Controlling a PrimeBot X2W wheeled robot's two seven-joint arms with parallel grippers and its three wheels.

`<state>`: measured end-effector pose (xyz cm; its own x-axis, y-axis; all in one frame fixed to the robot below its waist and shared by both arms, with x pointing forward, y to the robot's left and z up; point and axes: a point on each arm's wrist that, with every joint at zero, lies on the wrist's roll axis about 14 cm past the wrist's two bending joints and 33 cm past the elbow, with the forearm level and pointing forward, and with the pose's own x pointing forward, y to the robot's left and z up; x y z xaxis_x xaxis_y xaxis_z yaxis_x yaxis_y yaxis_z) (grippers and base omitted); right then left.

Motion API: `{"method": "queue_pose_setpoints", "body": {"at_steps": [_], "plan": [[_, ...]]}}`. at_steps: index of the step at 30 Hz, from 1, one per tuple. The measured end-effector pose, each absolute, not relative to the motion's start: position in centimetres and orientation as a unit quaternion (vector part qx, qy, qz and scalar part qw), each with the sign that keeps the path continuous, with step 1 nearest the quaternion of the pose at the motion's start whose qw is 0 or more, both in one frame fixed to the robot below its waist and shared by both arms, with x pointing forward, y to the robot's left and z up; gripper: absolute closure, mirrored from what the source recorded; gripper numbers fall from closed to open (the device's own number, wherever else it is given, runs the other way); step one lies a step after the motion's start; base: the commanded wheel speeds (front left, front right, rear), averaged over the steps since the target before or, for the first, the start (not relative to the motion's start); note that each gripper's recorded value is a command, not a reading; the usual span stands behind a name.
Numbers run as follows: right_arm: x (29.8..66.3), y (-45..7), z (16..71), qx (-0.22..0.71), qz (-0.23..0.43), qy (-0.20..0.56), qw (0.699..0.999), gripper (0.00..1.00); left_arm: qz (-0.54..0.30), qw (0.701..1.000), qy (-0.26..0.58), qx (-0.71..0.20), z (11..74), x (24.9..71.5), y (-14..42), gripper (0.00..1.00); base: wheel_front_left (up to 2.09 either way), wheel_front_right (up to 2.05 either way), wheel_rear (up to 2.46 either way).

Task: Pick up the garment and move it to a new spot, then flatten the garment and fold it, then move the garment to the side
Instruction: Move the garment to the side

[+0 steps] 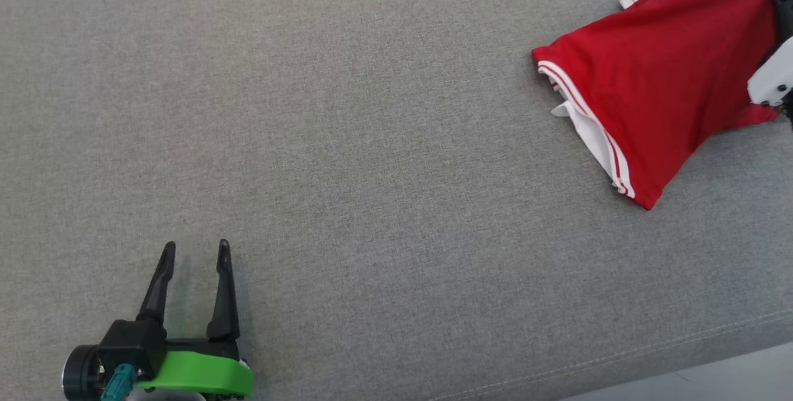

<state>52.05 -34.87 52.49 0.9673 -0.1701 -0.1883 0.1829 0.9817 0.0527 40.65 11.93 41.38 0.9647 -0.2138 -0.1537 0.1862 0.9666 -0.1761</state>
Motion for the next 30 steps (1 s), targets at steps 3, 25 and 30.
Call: {"method": "queue_pose_setpoints", "body": {"at_steps": [3, 25, 30], "plan": [[52.1, -36.6, 52.2, 0.044, -0.115, 0.086, 0.989, 1.0, -0.102, 0.987, 0.096, -0.084, 40.7, 40.5, 11.9, 0.0, 0.0, 0.0, 0.0], [49.2, -36.3, 52.6, -0.048, -0.143, -0.009, 0.989, 0.0, -0.052, 0.994, 0.055, -0.079, 43.7, 39.8, 14.6, 0.0, 0.0, 0.0, 0.0], [46.2, -31.1, 53.3, -0.059, -0.088, -0.05, 0.993, 0.0, -0.035, 0.994, 0.054, -0.084, 44.1, 38.7, 15.5, 0.0, 0.0, 0.0, 0.0]]}}
